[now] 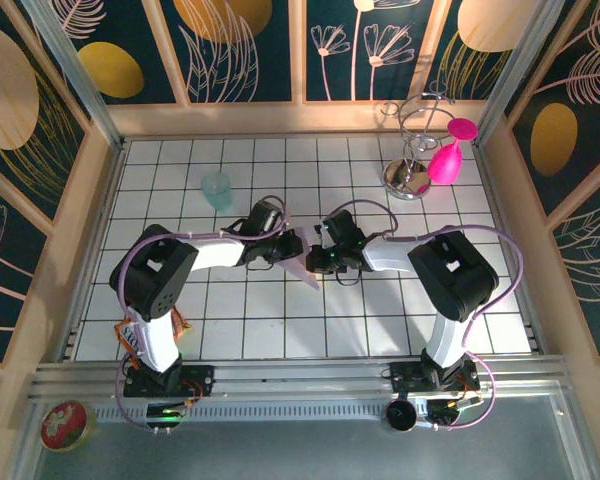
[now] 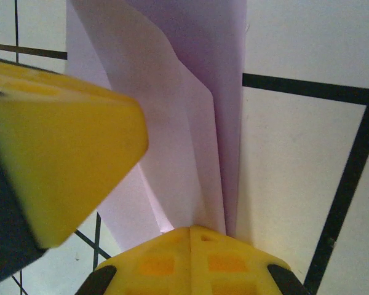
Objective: Fold a paper plane with a square sheet of paper (pick it up from the middle)
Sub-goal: Fourth fold the wing at the center of the table, then turn over the paper at the center of the table.
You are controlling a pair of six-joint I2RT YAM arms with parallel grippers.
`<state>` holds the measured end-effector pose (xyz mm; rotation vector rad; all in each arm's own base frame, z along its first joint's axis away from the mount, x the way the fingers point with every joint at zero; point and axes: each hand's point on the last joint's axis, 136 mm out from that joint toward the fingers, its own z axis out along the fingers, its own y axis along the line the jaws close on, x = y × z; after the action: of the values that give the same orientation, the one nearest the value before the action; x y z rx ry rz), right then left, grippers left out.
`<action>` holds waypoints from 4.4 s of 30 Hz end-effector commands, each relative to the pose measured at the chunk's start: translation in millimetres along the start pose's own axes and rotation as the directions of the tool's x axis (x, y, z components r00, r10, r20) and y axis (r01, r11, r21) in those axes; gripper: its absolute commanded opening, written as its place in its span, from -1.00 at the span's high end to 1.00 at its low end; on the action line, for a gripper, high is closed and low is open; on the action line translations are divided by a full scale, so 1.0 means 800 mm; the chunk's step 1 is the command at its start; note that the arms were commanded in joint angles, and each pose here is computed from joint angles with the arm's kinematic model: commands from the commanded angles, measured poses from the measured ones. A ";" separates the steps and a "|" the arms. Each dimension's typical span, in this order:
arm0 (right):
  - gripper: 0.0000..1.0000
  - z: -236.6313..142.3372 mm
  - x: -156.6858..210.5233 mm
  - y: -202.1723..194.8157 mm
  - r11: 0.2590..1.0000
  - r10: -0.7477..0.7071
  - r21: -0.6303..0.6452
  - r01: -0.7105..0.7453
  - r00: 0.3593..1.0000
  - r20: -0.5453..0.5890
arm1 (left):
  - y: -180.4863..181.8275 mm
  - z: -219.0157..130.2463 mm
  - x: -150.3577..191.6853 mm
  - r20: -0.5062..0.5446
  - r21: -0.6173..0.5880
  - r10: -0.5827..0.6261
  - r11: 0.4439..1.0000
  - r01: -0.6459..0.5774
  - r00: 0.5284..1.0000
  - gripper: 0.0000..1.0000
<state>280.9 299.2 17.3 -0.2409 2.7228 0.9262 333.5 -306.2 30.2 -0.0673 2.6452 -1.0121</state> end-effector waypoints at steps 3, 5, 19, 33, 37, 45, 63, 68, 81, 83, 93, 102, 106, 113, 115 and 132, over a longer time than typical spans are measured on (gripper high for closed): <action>1.00 0.013 0.034 -0.049 0.989 0.075 0.136 -0.062 0.994 -0.086 | 0.019 0.016 0.006 -0.027 -0.038 0.026 0.999 -0.027 0.999 0.80; 1.00 0.014 0.041 -0.056 0.986 0.080 0.156 -0.063 0.992 -0.102 | 0.033 0.019 0.007 -0.027 -0.079 0.027 0.996 -0.029 0.999 0.81; 1.00 0.003 0.096 -0.125 0.941 0.128 0.335 -0.057 0.973 -0.192 | 0.115 0.010 -0.082 0.073 -0.255 0.009 0.967 0.010 0.997 0.81; 1.00 -0.002 0.108 -0.136 0.931 0.143 0.359 -0.064 0.970 -0.197 | 0.148 -0.001 -0.145 0.121 -0.357 0.048 0.934 -0.002 0.991 0.80; 1.00 -0.005 0.103 -0.130 0.938 0.140 0.338 -0.071 0.973 -0.182 | 0.148 -0.004 -0.160 0.132 -0.374 0.068 0.927 -0.014 0.989 0.81; 1.00 -0.004 0.096 -0.116 0.954 0.134 0.288 -0.081 0.976 -0.169 | 0.137 -0.008 -0.185 0.148 -0.387 0.105 0.921 -0.040 0.983 0.79; 0.23 -0.088 -0.078 0.021 0.992 0.070 -0.117 -0.038 0.959 0.276 | -0.006 -0.093 -0.134 0.287 0.002 -0.002 1.000 0.002 0.958 0.33; 0.20 -0.073 -0.092 0.000 0.994 0.023 -0.110 0.003 0.972 0.234 | -0.009 -0.113 -0.103 0.315 0.126 -0.114 0.989 0.078 0.942 0.12; 0.39 -0.018 -0.078 0.008 0.980 -0.096 -0.169 0.108 0.992 0.082 | 0.007 -0.093 -0.049 0.215 0.216 -0.242 0.957 0.196 0.946 0.03; 0.42 -0.012 -0.072 0.009 0.978 -0.102 -0.173 0.112 0.993 0.064 | 0.007 -0.092 -0.048 0.211 0.215 -0.239 0.957 0.194 0.948 0.03; 0.65 -0.002 -0.066 0.000 0.982 -0.097 -0.159 0.103 0.994 0.045 | 0.007 -0.093 -0.047 0.212 0.203 -0.228 0.961 0.186 0.950 0.03; 0.92 -0.071 -0.103 0.043 0.956 -0.090 -0.252 0.154 0.965 0.246 | -0.026 -0.117 -0.051 0.221 0.300 -0.225 0.942 0.153 0.949 0.03; 0.92 -0.114 -0.120 0.070 0.921 -0.049 -0.352 0.168 0.946 0.321 | -0.061 -0.137 -0.055 0.225 0.389 -0.200 0.916 0.100 0.954 0.00; 0.91 -0.169 -0.133 0.110 0.831 0.044 -0.530 0.167 0.931 0.363 | -0.122 -0.165 -0.053 0.237 0.534 -0.136 0.846 -0.012 0.962 -0.12; 0.91 -0.177 -0.135 0.118 0.810 0.064 -0.564 0.162 0.931 0.360 | -0.137 -0.171 -0.049 0.238 0.570 -0.110 0.820 -0.047 0.965 -0.14; 0.89 -0.198 -0.136 0.136 0.733 0.139 -0.671 0.112 0.941 0.309 | -0.174 -0.167 -0.035 0.227 0.629 0.004 0.763 -0.150 0.974 0.06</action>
<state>334.3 297.4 218.1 -0.1386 2.0176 1.7247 313.2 -310.8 199.1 -0.0272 2.0467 -1.6822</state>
